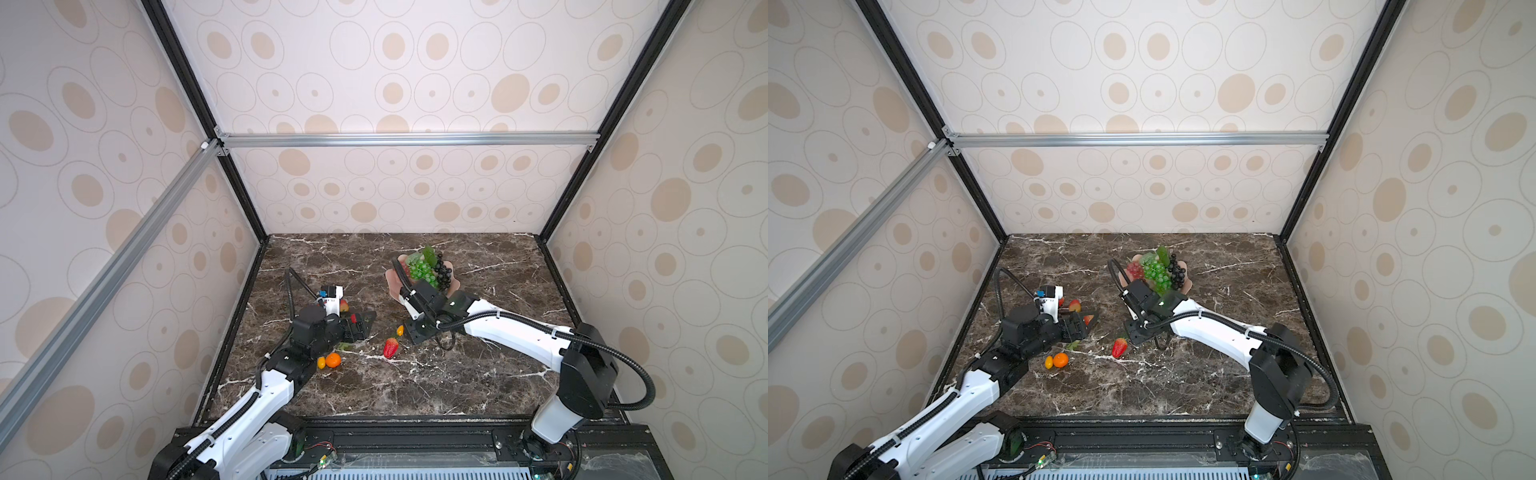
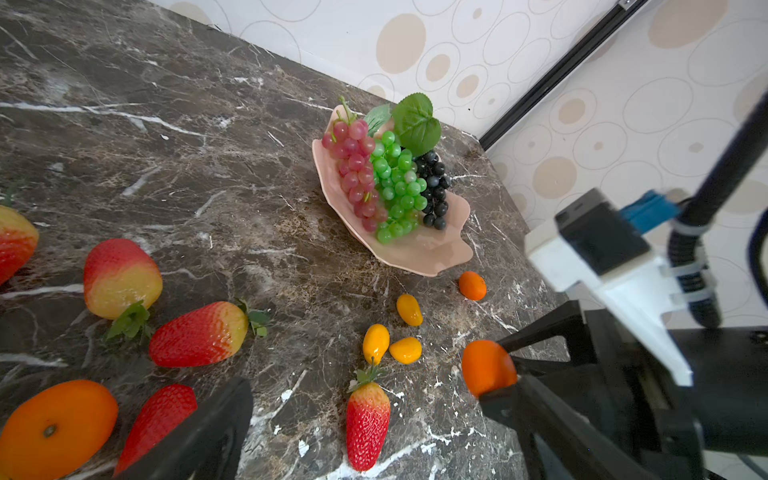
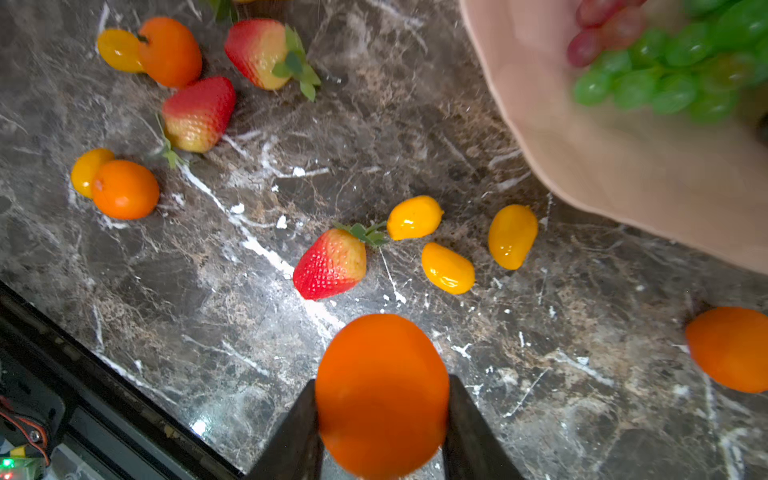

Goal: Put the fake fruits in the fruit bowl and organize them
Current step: 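Close the right gripper on the small orange fruit and lift it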

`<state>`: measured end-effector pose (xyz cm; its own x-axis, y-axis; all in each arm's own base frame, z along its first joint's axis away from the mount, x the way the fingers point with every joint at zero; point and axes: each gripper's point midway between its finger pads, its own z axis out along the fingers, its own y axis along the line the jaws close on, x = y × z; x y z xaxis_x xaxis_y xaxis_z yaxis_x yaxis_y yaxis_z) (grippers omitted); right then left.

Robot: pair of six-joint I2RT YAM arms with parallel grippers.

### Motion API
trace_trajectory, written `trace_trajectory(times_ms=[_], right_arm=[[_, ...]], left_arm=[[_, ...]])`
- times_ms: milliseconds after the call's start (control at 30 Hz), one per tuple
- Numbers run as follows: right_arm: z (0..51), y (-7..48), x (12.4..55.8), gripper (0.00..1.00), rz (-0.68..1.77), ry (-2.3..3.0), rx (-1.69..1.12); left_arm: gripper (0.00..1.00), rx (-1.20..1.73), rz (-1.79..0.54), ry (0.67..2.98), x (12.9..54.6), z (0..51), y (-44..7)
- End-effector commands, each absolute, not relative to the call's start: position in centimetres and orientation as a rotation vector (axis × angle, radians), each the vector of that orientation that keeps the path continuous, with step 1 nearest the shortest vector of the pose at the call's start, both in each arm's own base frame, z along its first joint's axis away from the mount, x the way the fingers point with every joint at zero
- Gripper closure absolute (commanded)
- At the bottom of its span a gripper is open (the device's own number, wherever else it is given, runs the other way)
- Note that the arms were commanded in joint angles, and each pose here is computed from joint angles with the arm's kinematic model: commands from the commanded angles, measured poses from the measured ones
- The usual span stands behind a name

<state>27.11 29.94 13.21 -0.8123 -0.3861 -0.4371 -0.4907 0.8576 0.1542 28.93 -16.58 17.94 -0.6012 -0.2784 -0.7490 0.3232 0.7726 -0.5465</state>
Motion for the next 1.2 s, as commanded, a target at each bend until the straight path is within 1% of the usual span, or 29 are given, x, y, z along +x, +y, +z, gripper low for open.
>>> trace_trajectory(times_ms=[0, 433, 667, 933, 1100, 1167], right_arm=[[14.2, 28.3, 28.8, 0.60, 0.353, 2.613, -0.580], [14.1, 24.1, 34.7, 0.60, 0.274, 2.664, -0.419], [12.4, 23.1, 36.9, 0.61, 0.151, 2.727, -0.438], [10.4, 23.5, 39.2, 0.61, 0.120, 2.779, -0.453], [9.2, 24.7, 39.3, 0.61, 0.185, 2.820, -0.474], [8.9, 24.6, 39.4, 0.61, 0.173, 2.827, -0.474]], left_arm=[[0.02, 0.073, -0.844, 1.939, 30.4, 21.5, -17.2], [0.02, 0.129, -0.875, 1.969, 32.8, 20.5, -21.3], [0.02, 0.202, -0.886, 2.016, 34.0, 19.4, -23.6], [0.02, 0.175, -0.889, 2.025, 35.1, 18.8, -24.2], [0.02, 0.169, -0.888, 2.034, 35.3, 18.5, -24.3], [0.02, 0.170, -0.888, 2.041, 35.3, 18.3, -24.3]])
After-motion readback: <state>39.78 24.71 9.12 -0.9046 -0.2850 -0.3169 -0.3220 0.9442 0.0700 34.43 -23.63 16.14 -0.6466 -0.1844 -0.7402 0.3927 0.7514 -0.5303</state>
